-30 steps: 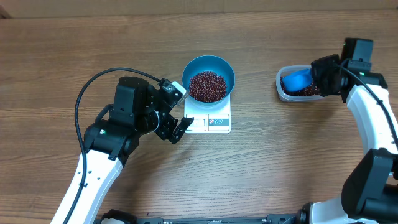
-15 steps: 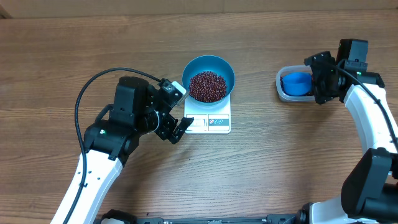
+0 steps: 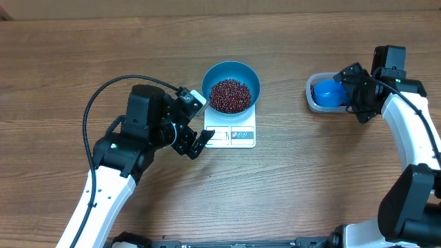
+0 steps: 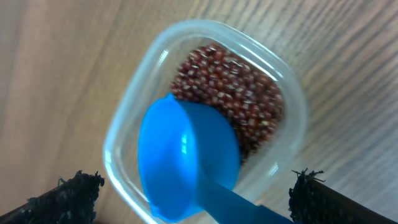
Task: Scoop item into bowl and weigh 150g on scale
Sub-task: 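Open the right gripper to release the scoop in the container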
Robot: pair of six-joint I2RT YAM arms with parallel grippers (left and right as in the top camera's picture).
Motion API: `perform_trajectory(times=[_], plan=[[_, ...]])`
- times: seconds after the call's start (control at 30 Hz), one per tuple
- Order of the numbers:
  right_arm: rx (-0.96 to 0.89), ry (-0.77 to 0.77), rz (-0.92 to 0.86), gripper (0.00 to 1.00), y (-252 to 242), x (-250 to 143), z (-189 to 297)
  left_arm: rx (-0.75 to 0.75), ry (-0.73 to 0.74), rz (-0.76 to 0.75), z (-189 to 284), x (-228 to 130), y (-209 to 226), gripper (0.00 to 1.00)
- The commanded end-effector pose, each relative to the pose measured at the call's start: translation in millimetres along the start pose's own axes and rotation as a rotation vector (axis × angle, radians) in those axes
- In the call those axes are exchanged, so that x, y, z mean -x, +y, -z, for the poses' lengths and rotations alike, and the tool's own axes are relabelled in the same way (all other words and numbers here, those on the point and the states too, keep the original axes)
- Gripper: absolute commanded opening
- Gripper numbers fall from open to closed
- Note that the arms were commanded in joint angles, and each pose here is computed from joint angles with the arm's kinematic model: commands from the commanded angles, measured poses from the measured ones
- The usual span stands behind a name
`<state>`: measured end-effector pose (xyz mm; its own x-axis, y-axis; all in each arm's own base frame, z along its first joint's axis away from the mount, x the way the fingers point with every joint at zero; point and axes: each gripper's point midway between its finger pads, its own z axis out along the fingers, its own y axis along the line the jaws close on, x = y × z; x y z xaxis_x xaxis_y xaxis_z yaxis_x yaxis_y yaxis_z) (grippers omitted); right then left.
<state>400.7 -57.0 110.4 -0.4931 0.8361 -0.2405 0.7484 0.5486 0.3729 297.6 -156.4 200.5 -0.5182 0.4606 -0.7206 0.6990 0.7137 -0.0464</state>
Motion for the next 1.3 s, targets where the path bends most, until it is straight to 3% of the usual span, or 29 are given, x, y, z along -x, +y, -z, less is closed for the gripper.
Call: perform_trajectory(times=[0.0,0.37,0.8,1.07,1.17,1.27], plan=[[-0.009,-0.073,0.083,1.0,5.0,17.4,21.4,-0.003,-0.029,0.008,4.8,10.9,0.8,1.0],[-0.227,-0.053,0.081,1.0,-40.8,7.3,27.8,-0.003,-0.029,0.008,4.8,10.9,0.8,0.99],[-0.382,0.087,0.104,1.0,-77.8,-24.7,39.8,-0.003,-0.029,0.008,4.8,10.9,0.9,1.0],[-0.362,0.13,0.355,1.0,-80.8,-31.3,66.5,-0.003,-0.029,0.008,4.8,10.9,0.8,1.0],[-0.284,0.141,0.479,1.0,-72.4,-37.5,84.0,-0.003,-0.029,0.008,4.8,10.9,0.9,1.0],[-0.093,0.165,0.656,1.0,-50.8,-56.8,111.6,-0.003,-0.029,0.008,4.8,10.9,0.9,1.0]])
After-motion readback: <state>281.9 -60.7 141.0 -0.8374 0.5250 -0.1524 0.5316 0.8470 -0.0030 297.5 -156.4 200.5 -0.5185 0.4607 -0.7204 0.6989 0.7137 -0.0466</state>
